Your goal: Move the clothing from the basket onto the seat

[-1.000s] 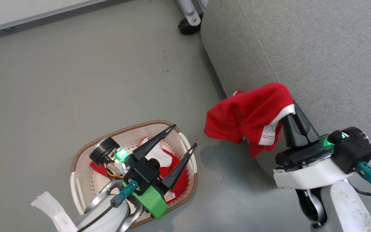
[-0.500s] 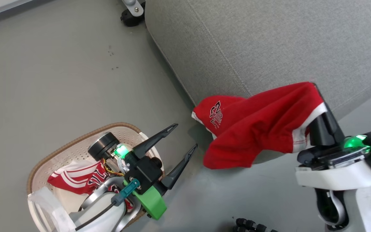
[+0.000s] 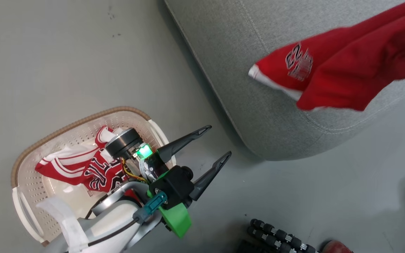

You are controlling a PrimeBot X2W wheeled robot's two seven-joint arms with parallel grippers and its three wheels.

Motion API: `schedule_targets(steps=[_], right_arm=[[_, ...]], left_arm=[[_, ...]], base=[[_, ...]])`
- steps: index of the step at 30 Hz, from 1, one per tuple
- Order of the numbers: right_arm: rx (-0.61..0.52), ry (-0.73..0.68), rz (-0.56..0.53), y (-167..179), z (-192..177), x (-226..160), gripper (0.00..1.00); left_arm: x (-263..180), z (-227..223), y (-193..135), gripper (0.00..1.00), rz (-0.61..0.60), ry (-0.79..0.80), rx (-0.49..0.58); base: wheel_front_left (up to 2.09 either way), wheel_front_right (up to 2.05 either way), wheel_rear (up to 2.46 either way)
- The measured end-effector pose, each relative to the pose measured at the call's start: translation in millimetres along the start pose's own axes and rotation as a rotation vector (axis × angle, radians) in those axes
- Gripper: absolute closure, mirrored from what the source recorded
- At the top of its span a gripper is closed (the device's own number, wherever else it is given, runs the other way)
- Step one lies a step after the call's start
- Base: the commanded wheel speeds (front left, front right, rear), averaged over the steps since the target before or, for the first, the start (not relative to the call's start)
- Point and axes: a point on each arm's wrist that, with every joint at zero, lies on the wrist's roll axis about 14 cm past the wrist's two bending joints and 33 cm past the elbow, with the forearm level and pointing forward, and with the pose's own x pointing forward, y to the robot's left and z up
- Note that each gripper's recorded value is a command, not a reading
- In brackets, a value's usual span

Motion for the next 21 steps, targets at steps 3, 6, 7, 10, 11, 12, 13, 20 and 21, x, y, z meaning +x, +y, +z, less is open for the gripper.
schedule_targets(steps=[3,6,7,10,11,12,13,20,21], right_arm=[[-0.023,-0.076,-0.022,-15.4,4.7,30.9,1.00],[-0.071,-0.111,-0.032,-29.5,0.4,56.4,1.00],[-0.089,-0.117,-0.037,-34.5,-2.4,64.9,1.00],[-0.138,-0.119,-0.042,-45.8,-14.3,87.6,1.00],[-0.146,-0.110,-0.045,-47.8,-21.0,92.2,1.00],[-0.155,-0.094,-0.054,-51.6,-30.8,96.5,1.00],[-0.172,-0.068,-0.060,-55.0,-43.1,99.5,1.00],[-0.200,0.234,-0.116,-70.9,-162.2,76.5,1.00],[-0.193,0.290,-0.122,-69.6,-182.9,66.1,1.00]], left_arm=[[-3.1,-5.9,13.0,0.00,0.018,-0.007,-0.004],[-8.2,-14.2,27.2,0.00,0.042,-0.005,-0.003],[-10.2,-16.8,31.5,0.00,0.050,-0.006,-0.001],[-17.7,-26.3,45.8,0.00,0.087,-0.001,-0.007],[-20.5,-29.6,50.5,0.00,0.103,0.002,-0.012],[-23.8,-33.7,55.4,0.00,0.119,0.006,-0.018],[-27.2,-38.0,60.8,0.00,0.139,0.011,-0.023],[-46.1,-63.9,77.5,0.00,0.207,0.045,-0.065],[-49.2,-69.0,78.9,0.00,0.213,0.054,-0.071]], base=[[0.00,0.00,0.00],[0.00,0.00,0.00],[0.00,0.00,0.00],[0.00,0.00,0.00],[0.00,0.00,0.00],[0.00,0.00,0.00],[0.00,0.00,0.00],[0.00,0.00,0.00],[0.00,0.00,0.00]])
